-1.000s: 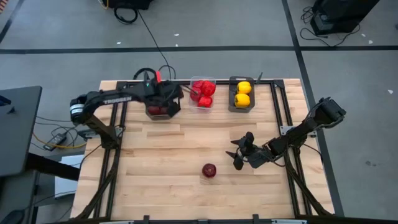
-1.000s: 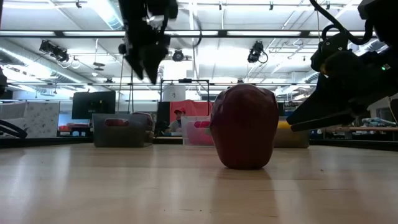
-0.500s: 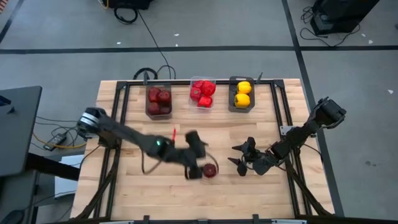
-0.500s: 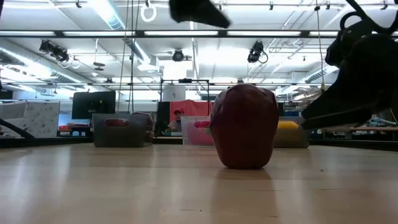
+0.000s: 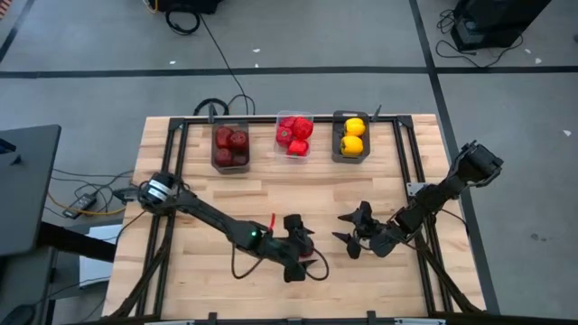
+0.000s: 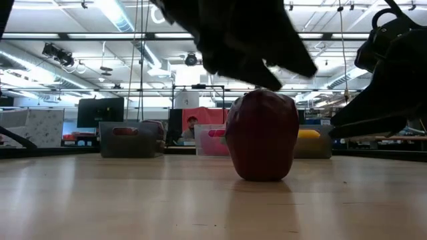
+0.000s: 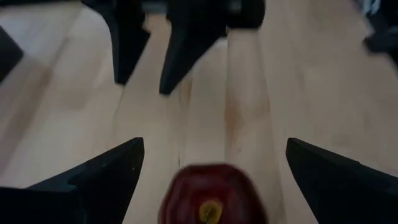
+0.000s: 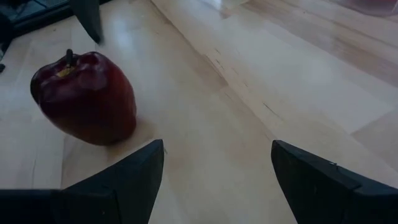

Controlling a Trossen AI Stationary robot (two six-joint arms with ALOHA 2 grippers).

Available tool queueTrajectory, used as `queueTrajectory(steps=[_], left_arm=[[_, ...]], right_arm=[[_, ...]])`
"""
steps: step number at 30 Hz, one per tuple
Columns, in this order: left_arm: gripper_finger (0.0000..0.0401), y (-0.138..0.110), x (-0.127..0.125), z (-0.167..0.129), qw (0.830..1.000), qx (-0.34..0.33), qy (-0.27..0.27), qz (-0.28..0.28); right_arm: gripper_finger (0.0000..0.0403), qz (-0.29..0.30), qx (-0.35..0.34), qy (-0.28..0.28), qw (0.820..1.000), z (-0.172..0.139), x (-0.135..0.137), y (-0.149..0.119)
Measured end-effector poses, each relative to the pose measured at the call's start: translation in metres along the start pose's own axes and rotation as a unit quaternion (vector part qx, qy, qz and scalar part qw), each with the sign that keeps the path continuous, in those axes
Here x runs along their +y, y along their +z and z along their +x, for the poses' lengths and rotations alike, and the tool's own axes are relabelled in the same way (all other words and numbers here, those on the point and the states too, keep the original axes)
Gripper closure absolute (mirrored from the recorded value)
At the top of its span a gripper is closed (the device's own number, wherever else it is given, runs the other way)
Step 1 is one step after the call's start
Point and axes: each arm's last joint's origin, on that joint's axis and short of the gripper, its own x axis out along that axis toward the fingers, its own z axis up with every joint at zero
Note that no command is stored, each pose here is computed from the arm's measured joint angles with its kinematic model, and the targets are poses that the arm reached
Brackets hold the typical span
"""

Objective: Sort produce into baskets
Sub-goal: Put the apple into the left black transparent bin

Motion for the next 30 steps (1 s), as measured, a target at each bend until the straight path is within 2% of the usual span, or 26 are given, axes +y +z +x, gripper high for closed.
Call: queueTrajectory(steps=[10, 15, 20, 30], left_arm=[[0.0001, -0.015, 0.003, 0.005, 0.998, 0.057, 0.017, 0.002], [0.0010, -0.016, 0.010, 0.008, 0.996, 0.078, -0.001, -0.047], [0.0040, -0.019, 0.014, 0.010, 0.993, 0.095, 0.008, -0.068], [0.0111, -0.019, 0.017, 0.016, 0.992, 0.088, 0.003, -0.087]], right_arm=[[0.0096, 0.000, -0.004, -0.004, 1.000, 0.000, 0.000, 0.000], [0.0095, -0.001, -0.004, -0.004, 1.000, 0.000, 0.000, 0.000], [0.0095, -0.001, -0.007, -0.007, 1.000, 0.000, -0.001, 0.000], [0.0095, -0.005, -0.005, -0.009, 1.000, 0.000, -0.001, 0.000]])
